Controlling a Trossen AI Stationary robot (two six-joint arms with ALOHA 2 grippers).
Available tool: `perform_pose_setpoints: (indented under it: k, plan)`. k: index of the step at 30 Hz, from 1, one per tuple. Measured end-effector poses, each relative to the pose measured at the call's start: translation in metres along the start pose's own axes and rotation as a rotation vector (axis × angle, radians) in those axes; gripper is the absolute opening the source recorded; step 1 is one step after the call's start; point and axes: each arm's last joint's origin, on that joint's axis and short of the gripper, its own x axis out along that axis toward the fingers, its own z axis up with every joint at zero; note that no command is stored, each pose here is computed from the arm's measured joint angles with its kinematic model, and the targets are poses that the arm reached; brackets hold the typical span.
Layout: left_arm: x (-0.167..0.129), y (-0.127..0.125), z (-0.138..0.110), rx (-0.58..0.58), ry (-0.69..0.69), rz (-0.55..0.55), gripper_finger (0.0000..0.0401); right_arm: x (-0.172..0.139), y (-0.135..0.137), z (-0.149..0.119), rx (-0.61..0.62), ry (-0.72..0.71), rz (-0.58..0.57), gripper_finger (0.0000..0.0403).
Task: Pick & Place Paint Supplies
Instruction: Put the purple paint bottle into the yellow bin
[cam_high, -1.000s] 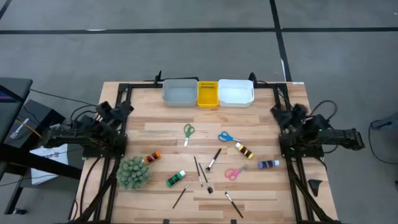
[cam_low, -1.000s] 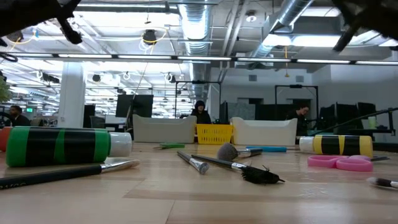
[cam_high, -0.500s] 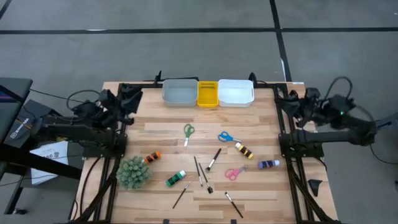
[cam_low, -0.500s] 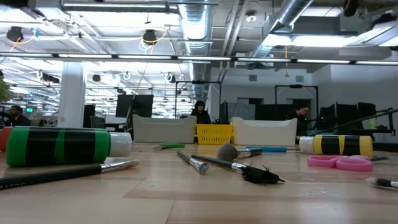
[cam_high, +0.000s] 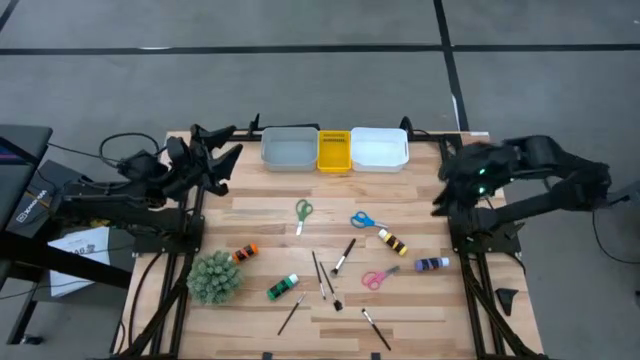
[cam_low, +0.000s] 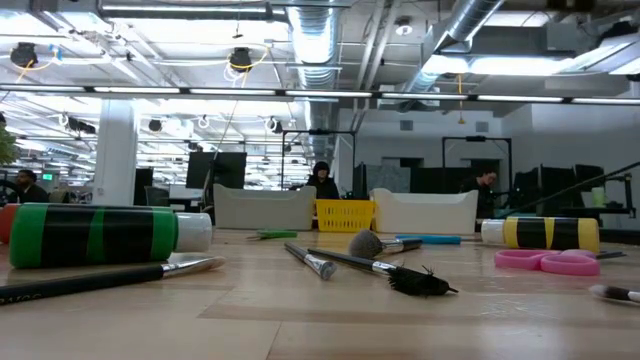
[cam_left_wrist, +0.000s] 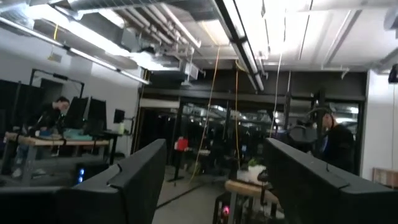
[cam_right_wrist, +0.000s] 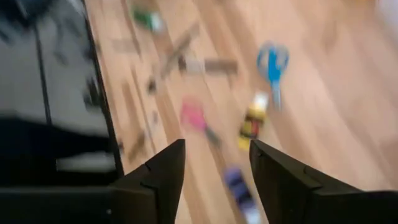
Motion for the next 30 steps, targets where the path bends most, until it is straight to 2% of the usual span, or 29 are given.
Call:
perform_pose_setpoints:
  k: [4, 11, 23, 26, 30]
  plan:
    - [0.001, -0.001, -0.008, 0.004, 0.069, -0.004, 0.0253, 0.032, 0.006, -0.007, 0.008, 0.201, -0.069, 0.0183]
    - [0.005, -0.005, -0.018, 0.001, 0.125, -0.025, 0.0246, 0.068, 0.019, -0.040, 0.024, 0.417, -0.076, 0.0178]
    - [0.010, -0.007, -0.026, -0.012, 0.151, -0.023, 0.0245, 0.084, 0.056, -0.090, 0.091, 0.477, -0.038, 0.0176]
    - [0.010, -0.007, -0.026, -0.012, 0.151, -0.023, 0.0244, 0.086, 0.064, -0.101, 0.043, 0.440, -0.064, 0.0176]
    - [0.010, -0.007, -0.026, -0.012, 0.151, -0.022, 0.0243, 0.093, 0.073, -0.114, -0.111, 0.358, -0.143, 0.0176]
